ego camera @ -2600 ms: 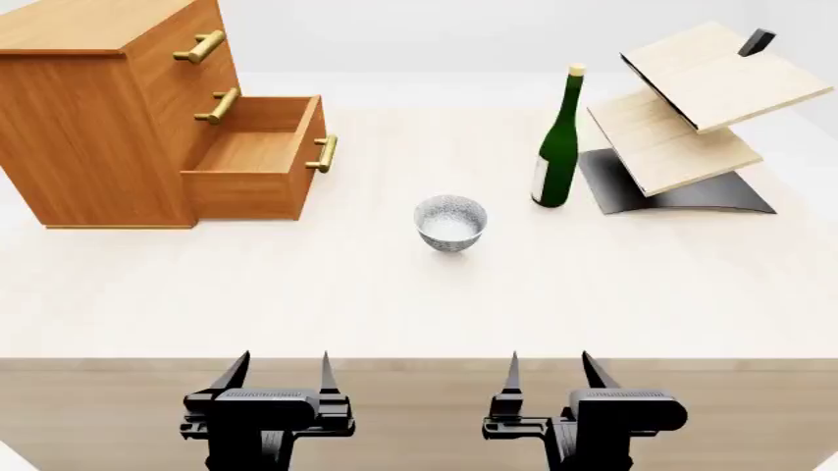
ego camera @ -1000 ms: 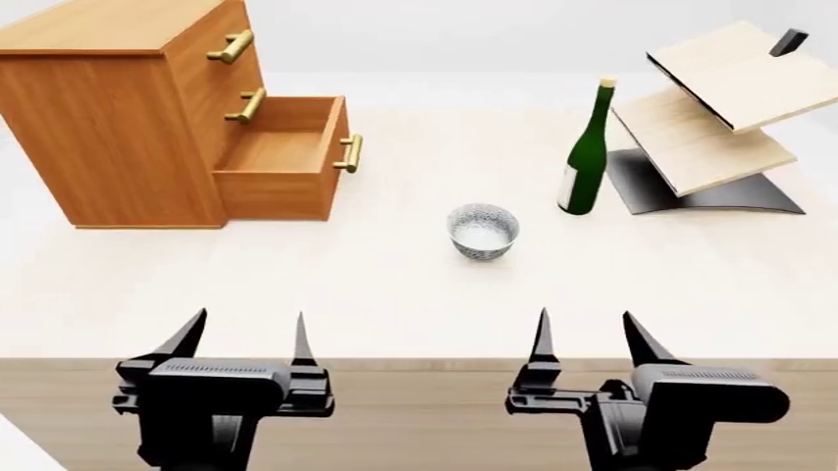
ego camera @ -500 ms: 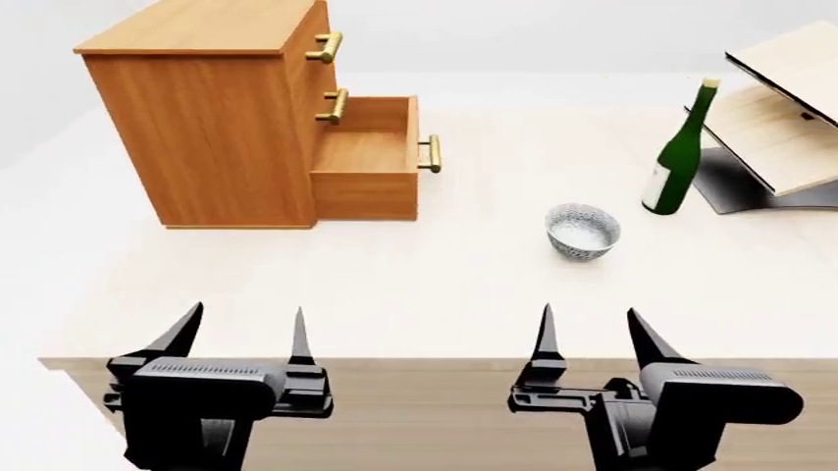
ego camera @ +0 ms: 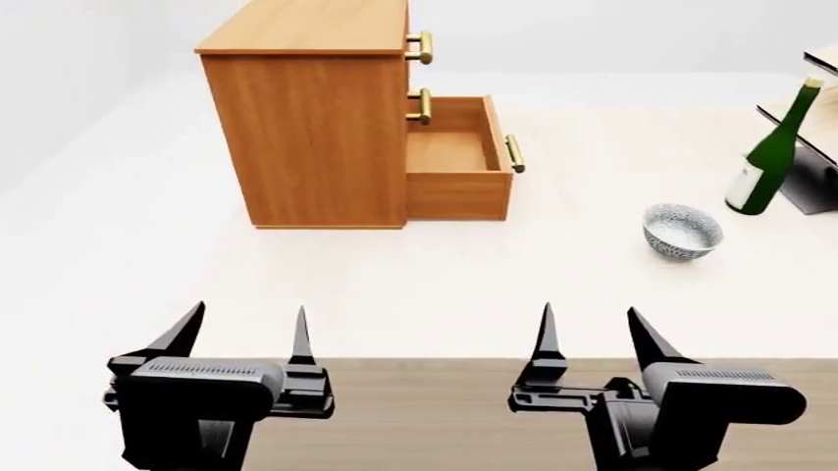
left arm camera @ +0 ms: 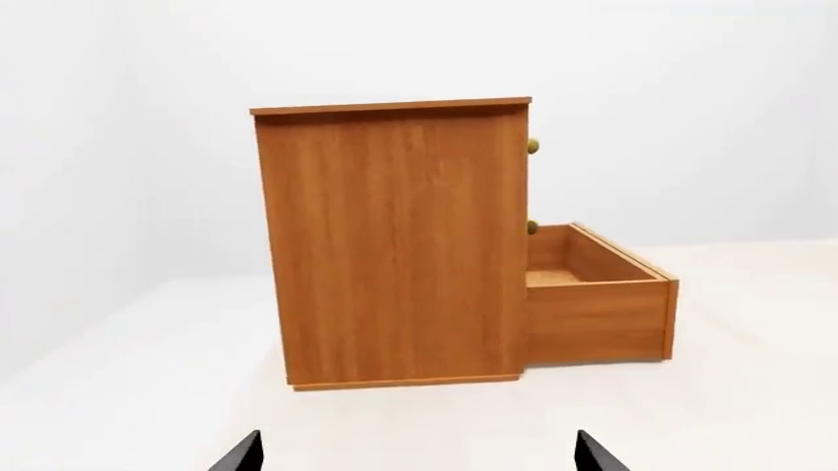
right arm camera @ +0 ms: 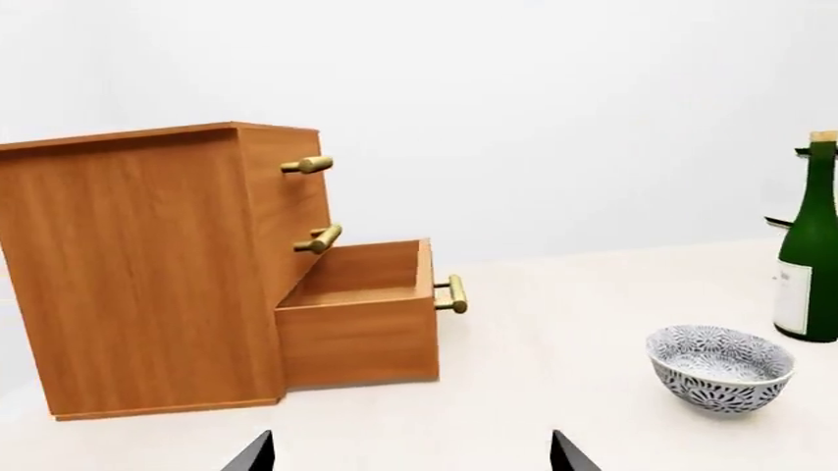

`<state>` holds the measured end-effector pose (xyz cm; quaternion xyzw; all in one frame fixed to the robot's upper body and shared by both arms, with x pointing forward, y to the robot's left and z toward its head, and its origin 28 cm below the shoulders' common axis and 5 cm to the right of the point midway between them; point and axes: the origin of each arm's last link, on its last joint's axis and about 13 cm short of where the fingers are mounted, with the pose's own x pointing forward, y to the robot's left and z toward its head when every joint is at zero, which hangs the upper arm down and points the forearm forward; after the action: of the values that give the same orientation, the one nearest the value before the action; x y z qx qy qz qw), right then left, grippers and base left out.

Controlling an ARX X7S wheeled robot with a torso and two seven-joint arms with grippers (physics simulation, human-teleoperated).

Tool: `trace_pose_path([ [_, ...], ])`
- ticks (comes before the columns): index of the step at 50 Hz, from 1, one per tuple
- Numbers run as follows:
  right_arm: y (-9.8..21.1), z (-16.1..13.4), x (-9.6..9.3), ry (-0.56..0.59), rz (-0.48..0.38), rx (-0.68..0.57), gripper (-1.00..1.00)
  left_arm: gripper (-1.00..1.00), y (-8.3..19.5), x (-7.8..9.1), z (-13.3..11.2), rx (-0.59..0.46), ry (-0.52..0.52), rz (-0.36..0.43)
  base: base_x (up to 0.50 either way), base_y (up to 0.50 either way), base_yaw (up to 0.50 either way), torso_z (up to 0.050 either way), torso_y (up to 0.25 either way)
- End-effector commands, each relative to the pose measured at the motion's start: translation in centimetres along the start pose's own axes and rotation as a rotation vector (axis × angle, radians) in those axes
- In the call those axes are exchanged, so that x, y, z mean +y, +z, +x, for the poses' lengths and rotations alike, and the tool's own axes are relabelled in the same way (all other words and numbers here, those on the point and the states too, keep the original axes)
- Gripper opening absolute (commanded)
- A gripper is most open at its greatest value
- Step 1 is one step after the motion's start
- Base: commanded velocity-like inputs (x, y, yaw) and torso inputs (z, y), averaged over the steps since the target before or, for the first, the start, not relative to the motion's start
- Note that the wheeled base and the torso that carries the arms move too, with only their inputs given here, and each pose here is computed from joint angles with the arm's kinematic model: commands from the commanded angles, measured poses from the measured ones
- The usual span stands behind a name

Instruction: Put the bowl on top of the cabinet.

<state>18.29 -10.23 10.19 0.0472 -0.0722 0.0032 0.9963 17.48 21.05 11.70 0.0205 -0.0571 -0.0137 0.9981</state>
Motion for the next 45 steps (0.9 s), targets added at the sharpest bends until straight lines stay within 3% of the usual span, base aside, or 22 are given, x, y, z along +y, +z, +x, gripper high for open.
trace_pose_path([
  [1, 0.04, -0.01, -0.03, 0.002, 0.008, -0.003, 1.0, 1.0, 0.06, -0.06, -0.07, -0.001, -0.004, -0.003, 0.0, 0.5, 0.0, 0.0, 0.0],
  [2, 0.52, -0.47, 0.49, 0.084, 0.034, -0.029, 1.0, 1.0, -0.05, -0.18, -0.11, 0.001, -0.009, -0.003, 0.5, 0.0, 0.0, 0.0, 0.0],
  [26, 0.66, -0.35, 0.44, 0.072, 0.039, -0.036, 1.0, 1.0, 0.01, -0.16, -0.09, 0.0, -0.011, -0.004, 0.46, 0.0, 0.0, 0.0, 0.0],
  [32, 0.69, -0.43, 0.38, 0.069, 0.035, -0.053, 1.0, 1.0, 0.01, -0.23, -0.1, 0.0, -0.013, -0.004, 0.0, 0.01, 0.0, 0.0, 0.0],
  [45, 0.65, -0.43, 0.55, 0.076, 0.013, -0.061, 1.0, 1.0, 0.01, -0.23, -0.13, 0.0, -0.014, -0.005, 0.0, 0.47, 0.0, 0.0, 0.0],
])
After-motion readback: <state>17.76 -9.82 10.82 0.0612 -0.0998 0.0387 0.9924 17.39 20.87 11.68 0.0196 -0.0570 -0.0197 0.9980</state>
